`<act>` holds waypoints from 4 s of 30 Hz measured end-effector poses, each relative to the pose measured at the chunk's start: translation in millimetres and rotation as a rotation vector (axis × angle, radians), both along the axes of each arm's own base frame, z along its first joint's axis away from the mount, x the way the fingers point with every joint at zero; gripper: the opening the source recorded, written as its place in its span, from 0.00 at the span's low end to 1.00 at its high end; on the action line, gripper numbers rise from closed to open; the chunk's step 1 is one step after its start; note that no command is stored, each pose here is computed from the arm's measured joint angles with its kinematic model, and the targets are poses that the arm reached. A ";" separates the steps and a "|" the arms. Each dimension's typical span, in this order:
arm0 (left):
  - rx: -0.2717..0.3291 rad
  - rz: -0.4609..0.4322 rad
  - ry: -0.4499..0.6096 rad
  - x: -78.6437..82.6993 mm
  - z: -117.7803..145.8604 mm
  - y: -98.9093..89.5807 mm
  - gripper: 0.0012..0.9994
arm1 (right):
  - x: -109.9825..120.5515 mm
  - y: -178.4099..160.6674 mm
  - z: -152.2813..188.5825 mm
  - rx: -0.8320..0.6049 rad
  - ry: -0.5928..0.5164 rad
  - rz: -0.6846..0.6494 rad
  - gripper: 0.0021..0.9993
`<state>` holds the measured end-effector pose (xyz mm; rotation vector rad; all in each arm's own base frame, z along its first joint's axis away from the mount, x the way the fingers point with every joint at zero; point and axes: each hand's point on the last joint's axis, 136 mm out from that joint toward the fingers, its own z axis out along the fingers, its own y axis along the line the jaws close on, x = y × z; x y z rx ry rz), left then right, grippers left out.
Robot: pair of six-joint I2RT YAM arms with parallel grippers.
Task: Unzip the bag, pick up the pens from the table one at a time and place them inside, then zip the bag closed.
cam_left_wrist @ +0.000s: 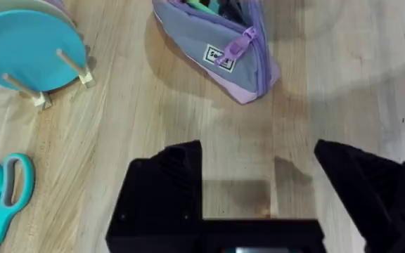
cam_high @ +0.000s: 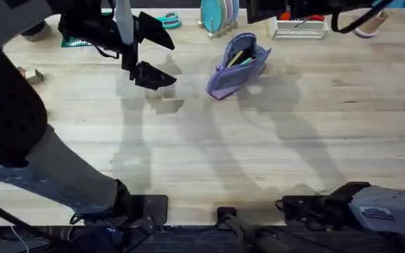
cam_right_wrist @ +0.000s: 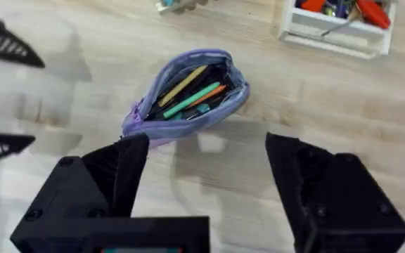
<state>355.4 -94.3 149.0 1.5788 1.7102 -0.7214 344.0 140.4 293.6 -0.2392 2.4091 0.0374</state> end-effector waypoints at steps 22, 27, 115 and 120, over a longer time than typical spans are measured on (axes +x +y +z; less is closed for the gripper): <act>-0.003 0.000 -0.001 0.1 0.5 -0.4 1.00 | -7.3 75.5 -37.9 -0.351 -0.006 0.679 1.00; -0.003 0.000 -0.001 0.1 0.5 -0.4 1.00 | -5.1 83.0 -39.0 -0.363 -0.023 0.708 1.00; -0.045 0.042 0.031 15.9 -33.7 14.0 0.99 | 24.8 114.6 -187.5 -0.452 0.261 0.908 0.03; -0.044 0.042 0.027 16.5 -33.7 14.1 0.99 | 25.4 114.9 -186.6 -0.445 0.261 0.896 0.03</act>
